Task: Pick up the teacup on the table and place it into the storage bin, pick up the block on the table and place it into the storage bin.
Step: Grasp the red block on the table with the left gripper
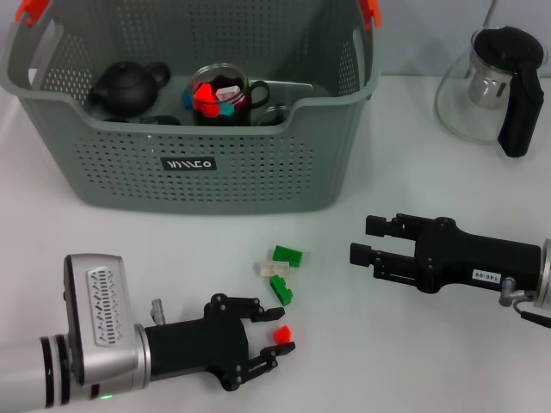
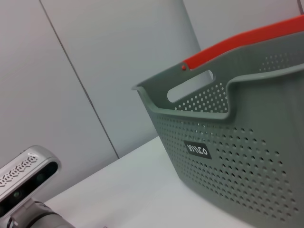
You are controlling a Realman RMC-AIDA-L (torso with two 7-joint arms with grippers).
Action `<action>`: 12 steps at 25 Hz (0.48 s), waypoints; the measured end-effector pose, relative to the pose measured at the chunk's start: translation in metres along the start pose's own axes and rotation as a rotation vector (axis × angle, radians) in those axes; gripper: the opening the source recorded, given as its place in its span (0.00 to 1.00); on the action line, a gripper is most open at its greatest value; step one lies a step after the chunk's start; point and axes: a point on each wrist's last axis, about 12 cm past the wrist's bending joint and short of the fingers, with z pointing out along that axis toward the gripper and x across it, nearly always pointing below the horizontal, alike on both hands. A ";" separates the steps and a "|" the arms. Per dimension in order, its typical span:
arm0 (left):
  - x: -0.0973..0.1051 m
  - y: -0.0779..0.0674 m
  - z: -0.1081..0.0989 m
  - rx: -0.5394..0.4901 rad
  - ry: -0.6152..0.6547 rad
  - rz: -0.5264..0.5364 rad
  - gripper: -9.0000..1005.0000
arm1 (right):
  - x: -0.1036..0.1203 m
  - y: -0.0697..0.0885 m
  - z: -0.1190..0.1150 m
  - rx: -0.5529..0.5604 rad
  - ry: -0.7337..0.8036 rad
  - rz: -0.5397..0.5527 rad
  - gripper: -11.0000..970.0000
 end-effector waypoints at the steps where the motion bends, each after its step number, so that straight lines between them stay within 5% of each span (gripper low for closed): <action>1: 0.000 0.000 0.000 0.000 0.000 0.000 0.40 | 0.000 0.000 0.000 0.000 0.000 0.000 0.70; 12: 0.000 0.000 0.001 0.000 0.005 0.001 0.36 | -0.001 0.000 -0.001 -0.001 0.000 0.002 0.70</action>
